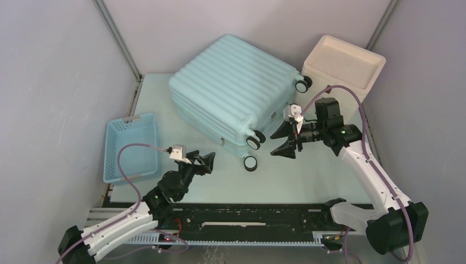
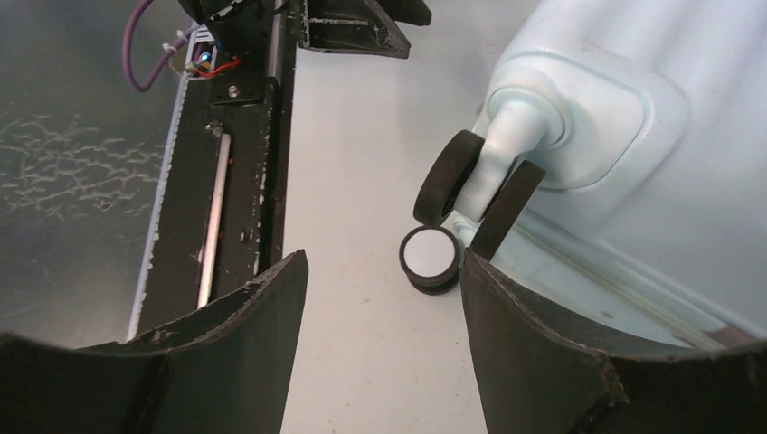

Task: Open, take out, and arrange the luggage
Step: Adjust the luggage at the center of the board.

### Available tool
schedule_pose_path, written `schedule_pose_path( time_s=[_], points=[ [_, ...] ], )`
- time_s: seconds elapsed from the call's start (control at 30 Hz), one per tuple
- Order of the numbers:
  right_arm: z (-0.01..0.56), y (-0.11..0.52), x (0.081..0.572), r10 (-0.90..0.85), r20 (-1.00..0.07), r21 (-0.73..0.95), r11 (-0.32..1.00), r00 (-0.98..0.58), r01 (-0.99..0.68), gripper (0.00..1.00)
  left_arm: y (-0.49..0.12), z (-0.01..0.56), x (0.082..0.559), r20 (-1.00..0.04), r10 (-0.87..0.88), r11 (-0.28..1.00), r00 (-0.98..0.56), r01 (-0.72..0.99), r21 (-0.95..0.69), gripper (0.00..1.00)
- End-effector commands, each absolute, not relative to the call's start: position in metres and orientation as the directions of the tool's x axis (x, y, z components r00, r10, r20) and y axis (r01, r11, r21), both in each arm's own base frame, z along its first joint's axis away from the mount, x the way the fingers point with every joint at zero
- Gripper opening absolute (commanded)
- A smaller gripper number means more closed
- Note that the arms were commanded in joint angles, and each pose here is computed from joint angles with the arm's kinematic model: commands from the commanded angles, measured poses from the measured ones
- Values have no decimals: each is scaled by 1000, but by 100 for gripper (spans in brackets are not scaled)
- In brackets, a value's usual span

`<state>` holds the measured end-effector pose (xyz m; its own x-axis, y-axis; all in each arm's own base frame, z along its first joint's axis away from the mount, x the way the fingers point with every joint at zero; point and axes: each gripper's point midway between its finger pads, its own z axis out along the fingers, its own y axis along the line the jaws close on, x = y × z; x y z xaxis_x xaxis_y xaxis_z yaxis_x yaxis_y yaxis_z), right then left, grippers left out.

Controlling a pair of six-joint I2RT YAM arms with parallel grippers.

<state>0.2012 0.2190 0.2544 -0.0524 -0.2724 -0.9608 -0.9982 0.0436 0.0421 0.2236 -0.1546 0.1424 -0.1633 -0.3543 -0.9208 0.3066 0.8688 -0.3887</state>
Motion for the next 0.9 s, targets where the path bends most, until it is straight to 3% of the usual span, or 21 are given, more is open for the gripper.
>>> schedule_pose_path(
  time_s=[0.0, 0.87],
  points=[
    [256, 224, 192, -231, -967, 102, 19, -104, -995, 72, -152, 152, 227, -914, -379, 868, -142, 287, -405, 80],
    [243, 239, 206, -178, -923, 323, 130, -342, -938, 88, -152, 152, 228, -915, -376, 871, -146, 280, -403, 80]
  ],
)
